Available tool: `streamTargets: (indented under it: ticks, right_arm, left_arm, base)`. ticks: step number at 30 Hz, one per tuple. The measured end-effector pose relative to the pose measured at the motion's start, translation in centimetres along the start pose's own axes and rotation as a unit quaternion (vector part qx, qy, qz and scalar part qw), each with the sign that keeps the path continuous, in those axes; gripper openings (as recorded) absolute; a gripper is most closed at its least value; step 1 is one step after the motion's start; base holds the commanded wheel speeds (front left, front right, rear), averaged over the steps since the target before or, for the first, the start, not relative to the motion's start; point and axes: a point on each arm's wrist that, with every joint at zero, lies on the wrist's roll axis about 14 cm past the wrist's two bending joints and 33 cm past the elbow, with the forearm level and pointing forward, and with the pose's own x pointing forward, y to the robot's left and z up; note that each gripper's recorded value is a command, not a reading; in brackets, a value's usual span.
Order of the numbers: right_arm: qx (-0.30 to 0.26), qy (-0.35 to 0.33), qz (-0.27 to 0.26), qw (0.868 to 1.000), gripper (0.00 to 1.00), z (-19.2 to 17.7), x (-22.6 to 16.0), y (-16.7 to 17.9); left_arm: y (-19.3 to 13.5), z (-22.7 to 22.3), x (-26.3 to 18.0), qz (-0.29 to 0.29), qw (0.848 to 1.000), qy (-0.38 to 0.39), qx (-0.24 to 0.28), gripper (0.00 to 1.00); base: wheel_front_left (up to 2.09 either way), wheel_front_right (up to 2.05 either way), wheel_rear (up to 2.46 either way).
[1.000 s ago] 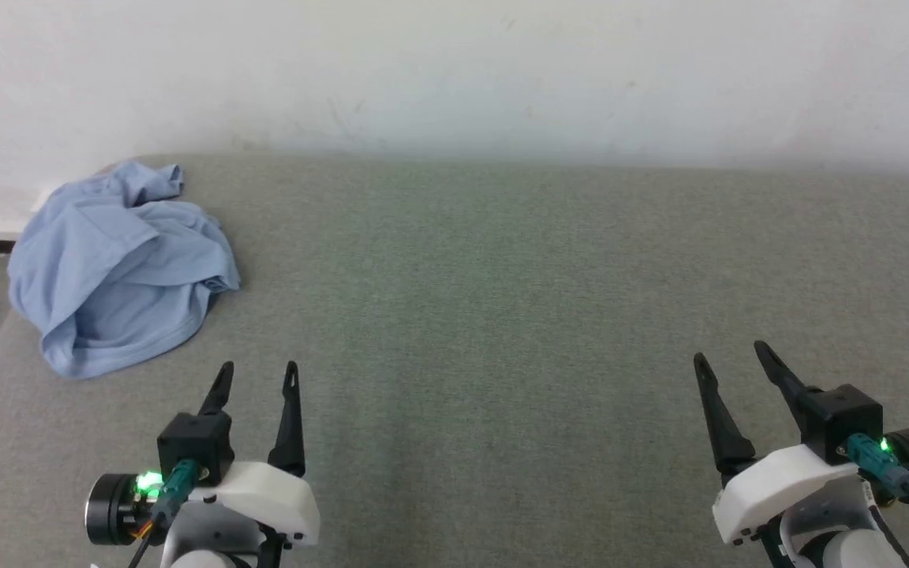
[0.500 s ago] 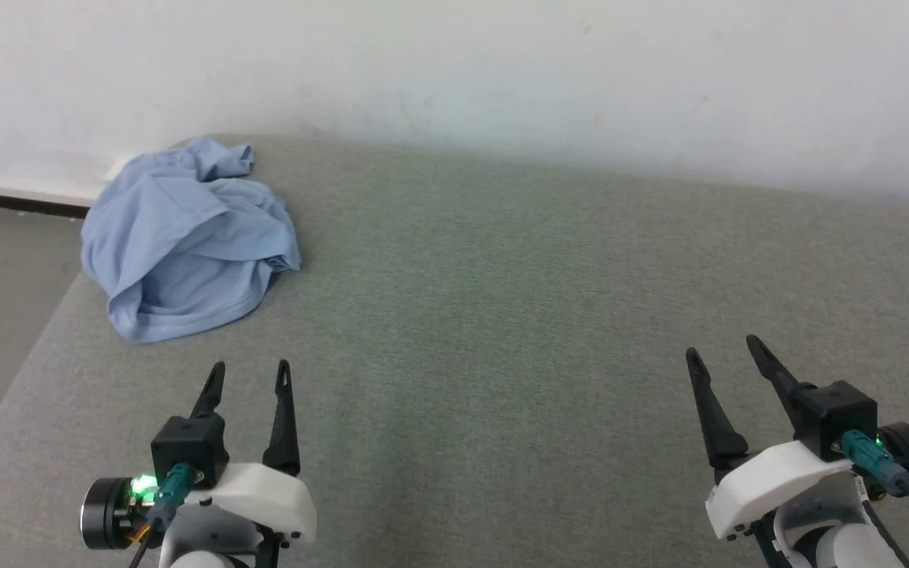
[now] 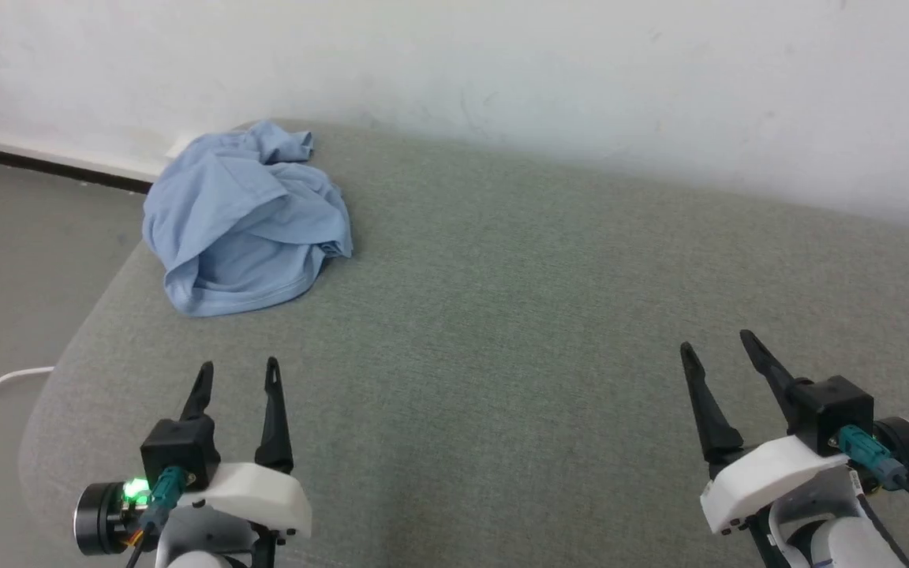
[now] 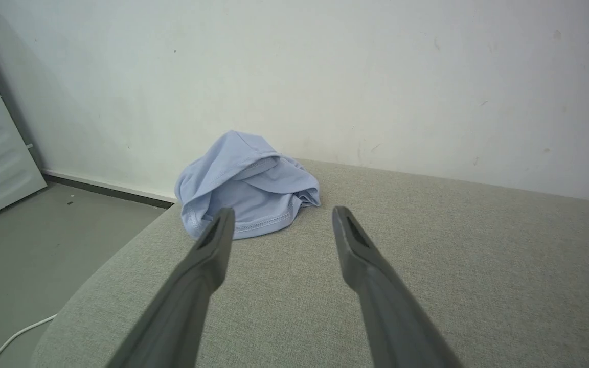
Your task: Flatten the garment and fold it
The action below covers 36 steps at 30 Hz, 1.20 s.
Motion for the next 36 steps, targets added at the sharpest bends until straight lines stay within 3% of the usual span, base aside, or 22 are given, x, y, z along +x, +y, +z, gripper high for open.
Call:
streamTargets:
  ticks: [36]
  right_arm:
    - [0.013,-0.017,0.092,0.996,1.00,0.4,3.4,6.1]
  left_arm:
    - [6.7,0.2,-3.6,0.117,0.993,-0.019,-0.001,1.00]
  base:
    - [0.00,0.00,0.00]
